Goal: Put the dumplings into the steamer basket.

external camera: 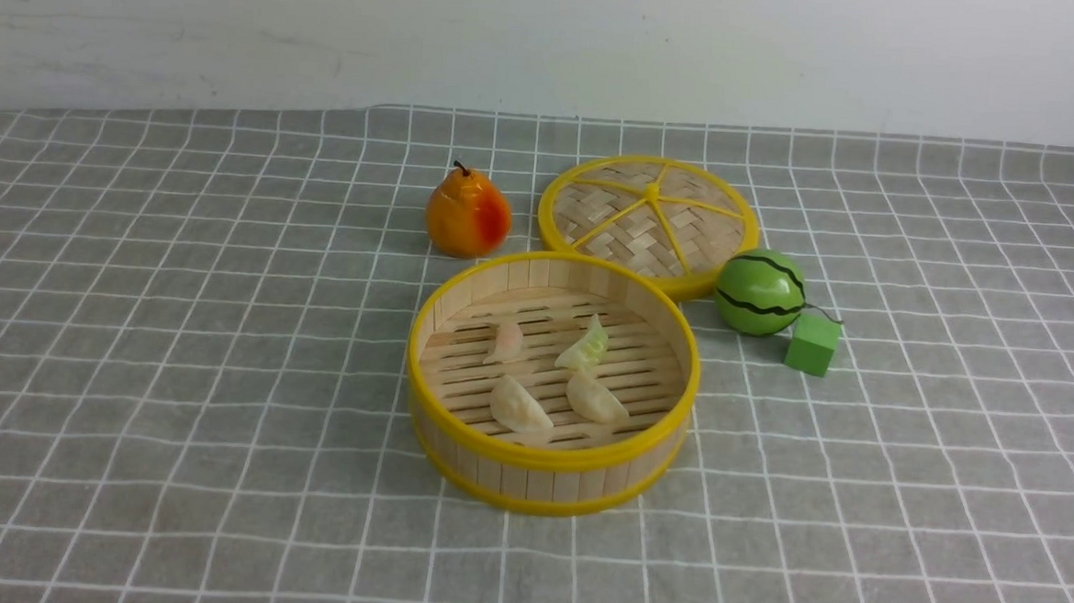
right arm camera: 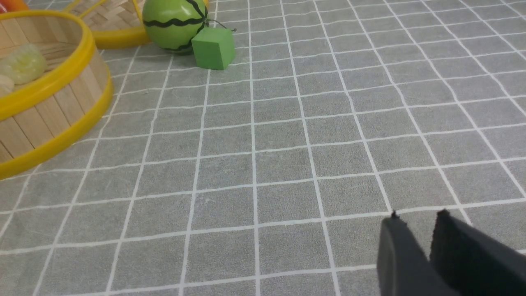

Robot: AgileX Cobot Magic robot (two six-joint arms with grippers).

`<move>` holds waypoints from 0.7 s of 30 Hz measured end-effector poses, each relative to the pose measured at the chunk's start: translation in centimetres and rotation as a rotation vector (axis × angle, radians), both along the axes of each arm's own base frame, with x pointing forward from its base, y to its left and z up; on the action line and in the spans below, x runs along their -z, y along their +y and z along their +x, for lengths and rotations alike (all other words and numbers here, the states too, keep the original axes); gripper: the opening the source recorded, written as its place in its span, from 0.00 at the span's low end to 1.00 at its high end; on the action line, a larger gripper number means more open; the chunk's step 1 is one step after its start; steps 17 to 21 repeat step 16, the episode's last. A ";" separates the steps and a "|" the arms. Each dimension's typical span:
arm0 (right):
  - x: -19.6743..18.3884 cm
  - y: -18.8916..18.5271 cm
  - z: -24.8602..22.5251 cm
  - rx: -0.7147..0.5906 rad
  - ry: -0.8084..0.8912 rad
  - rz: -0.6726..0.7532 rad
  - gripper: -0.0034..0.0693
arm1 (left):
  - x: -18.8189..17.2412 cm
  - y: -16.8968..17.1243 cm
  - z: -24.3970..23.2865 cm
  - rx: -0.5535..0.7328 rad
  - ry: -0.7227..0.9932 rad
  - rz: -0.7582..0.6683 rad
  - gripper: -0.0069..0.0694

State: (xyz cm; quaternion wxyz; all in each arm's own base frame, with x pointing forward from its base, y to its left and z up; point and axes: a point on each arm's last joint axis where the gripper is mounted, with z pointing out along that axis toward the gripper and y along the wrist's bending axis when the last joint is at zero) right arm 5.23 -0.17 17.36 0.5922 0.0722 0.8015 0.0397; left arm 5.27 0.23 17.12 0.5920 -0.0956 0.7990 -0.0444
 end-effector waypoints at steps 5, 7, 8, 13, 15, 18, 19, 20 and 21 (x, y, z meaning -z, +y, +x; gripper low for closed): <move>0.0 0.0 0.0 0.000 0.000 0.000 0.24 | 0.0 0.0 0.0 0.000 0.000 0.000 0.09; 0.0 0.0 0.0 0.000 0.000 0.000 0.24 | 0.0 0.0 0.0 0.000 0.000 0.000 0.09; 0.0 0.0 0.0 0.000 0.000 0.000 0.25 | 0.0 0.0 0.0 0.000 0.000 0.000 0.09; 0.0 0.0 0.0 0.000 0.000 0.000 0.25 | 0.0 0.0 0.0 0.000 0.000 0.000 0.09; 0.0 0.0 0.0 0.000 0.000 0.000 0.26 | 0.0 0.0 0.0 0.000 0.000 0.000 0.10; 0.0 0.0 0.0 0.000 0.000 0.000 0.26 | 0.0 0.0 0.0 0.000 0.000 0.000 0.10; 0.0 0.0 0.0 0.000 0.000 0.000 0.26 | 0.0 0.0 0.0 0.000 0.000 0.000 0.10; 0.0 0.0 0.0 0.000 0.000 0.000 0.26 | 0.0 0.0 0.0 0.000 0.000 0.000 0.10; 0.0 0.0 0.0 0.000 0.000 0.000 0.26 | 0.0 0.0 0.0 0.000 0.000 0.000 0.10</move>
